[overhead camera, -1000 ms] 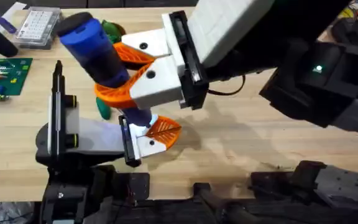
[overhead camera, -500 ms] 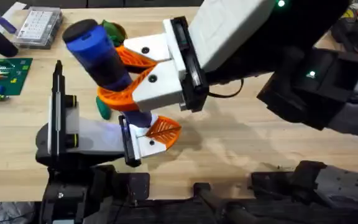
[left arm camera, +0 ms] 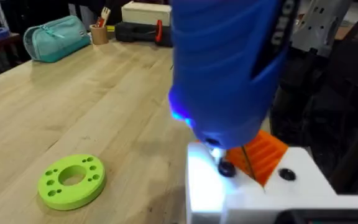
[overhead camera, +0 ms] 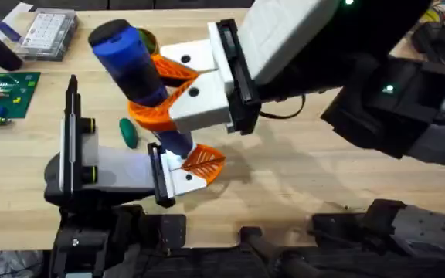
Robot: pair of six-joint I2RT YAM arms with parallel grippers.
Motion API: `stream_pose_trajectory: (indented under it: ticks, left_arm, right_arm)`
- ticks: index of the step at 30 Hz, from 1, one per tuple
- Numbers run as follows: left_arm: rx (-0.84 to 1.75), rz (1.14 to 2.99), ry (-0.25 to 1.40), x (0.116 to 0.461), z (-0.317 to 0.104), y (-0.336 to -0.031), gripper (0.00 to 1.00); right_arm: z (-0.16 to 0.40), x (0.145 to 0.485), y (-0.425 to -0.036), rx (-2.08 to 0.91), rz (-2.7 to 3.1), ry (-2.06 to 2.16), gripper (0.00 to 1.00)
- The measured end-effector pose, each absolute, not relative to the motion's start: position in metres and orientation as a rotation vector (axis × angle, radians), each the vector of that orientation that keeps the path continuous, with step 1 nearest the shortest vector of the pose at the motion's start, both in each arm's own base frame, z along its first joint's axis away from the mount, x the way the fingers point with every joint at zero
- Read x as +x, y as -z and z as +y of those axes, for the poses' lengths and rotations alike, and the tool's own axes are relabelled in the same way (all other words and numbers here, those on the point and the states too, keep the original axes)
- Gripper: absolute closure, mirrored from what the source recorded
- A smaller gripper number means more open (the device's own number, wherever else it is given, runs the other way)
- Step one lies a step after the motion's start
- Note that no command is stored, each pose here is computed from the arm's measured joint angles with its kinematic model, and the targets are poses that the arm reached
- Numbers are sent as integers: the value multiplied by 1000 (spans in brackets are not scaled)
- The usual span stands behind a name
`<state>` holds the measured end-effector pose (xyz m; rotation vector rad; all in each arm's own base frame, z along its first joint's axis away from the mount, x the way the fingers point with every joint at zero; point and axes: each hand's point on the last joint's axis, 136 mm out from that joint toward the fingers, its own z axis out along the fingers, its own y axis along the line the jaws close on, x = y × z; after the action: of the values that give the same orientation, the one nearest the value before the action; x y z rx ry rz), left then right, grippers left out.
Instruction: Pick up the gripper from the table and insert it into the empty holder that is missing its gripper. Then pick up a screw, insert it into the mounting hole, and use the screwdriver to tighten it. Finally, clean up the table by picking up the vegetable and placing it into the bucket.
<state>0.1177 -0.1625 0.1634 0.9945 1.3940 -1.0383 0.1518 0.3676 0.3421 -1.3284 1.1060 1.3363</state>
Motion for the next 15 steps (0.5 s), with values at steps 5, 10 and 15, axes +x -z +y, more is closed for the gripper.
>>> stream_pose_trajectory:
  ticks: [5, 10, 15]
  left_arm:
    - [994, 1394, 1039, 118, -163, -163, 987]
    - [994, 1394, 1039, 118, -163, -163, 987]
    - [994, 1394, 1038, 118, -163, -163, 987]
  right_arm:
    - [368, 152, -341, -1329, 1108, -1337, 976]
    - [368, 152, -342, -1327, 1108, -1339, 976]
    - [367, 151, -352, -1308, 1059, -1345, 976]
